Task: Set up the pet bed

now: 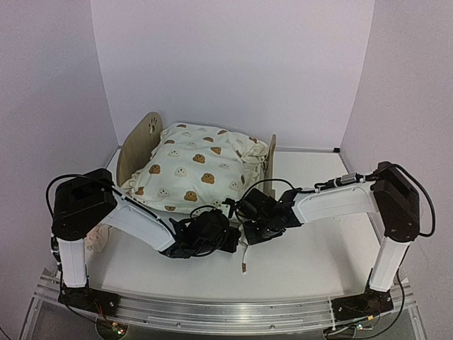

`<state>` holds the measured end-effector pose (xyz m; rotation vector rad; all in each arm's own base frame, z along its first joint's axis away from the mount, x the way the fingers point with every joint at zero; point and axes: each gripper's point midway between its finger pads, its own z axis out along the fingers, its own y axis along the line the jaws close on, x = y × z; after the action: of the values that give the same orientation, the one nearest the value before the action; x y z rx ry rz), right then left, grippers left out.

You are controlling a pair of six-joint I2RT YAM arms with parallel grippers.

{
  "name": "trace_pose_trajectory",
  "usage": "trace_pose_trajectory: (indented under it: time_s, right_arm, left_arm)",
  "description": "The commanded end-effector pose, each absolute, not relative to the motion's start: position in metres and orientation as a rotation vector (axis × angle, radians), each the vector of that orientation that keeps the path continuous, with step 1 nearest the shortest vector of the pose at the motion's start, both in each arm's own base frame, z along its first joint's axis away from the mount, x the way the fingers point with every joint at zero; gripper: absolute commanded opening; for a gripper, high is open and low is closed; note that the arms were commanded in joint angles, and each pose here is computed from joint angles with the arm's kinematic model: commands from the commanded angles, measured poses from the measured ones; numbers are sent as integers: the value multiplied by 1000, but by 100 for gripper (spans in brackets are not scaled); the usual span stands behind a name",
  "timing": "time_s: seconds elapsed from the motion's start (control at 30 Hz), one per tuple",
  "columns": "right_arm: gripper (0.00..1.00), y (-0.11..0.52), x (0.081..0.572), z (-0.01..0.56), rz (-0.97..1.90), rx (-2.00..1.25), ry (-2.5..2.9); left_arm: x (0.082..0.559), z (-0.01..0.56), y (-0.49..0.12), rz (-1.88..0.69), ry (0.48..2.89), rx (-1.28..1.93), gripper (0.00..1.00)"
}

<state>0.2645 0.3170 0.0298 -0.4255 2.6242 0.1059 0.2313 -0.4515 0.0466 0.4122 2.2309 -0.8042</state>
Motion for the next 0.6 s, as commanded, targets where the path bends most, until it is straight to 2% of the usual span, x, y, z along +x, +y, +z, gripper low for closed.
trace_pose_trajectory:
  time_s: [0.0, 0.57]
  right_arm:
    - [0, 355, 274, 51, 318, -505, 2484]
    - [0, 352, 289, 65, 279, -600, 2288]
  left_arm:
    - [211, 91, -477, -961, 2144, 522, 7]
    - [209, 92, -480, -958, 2163, 550, 13]
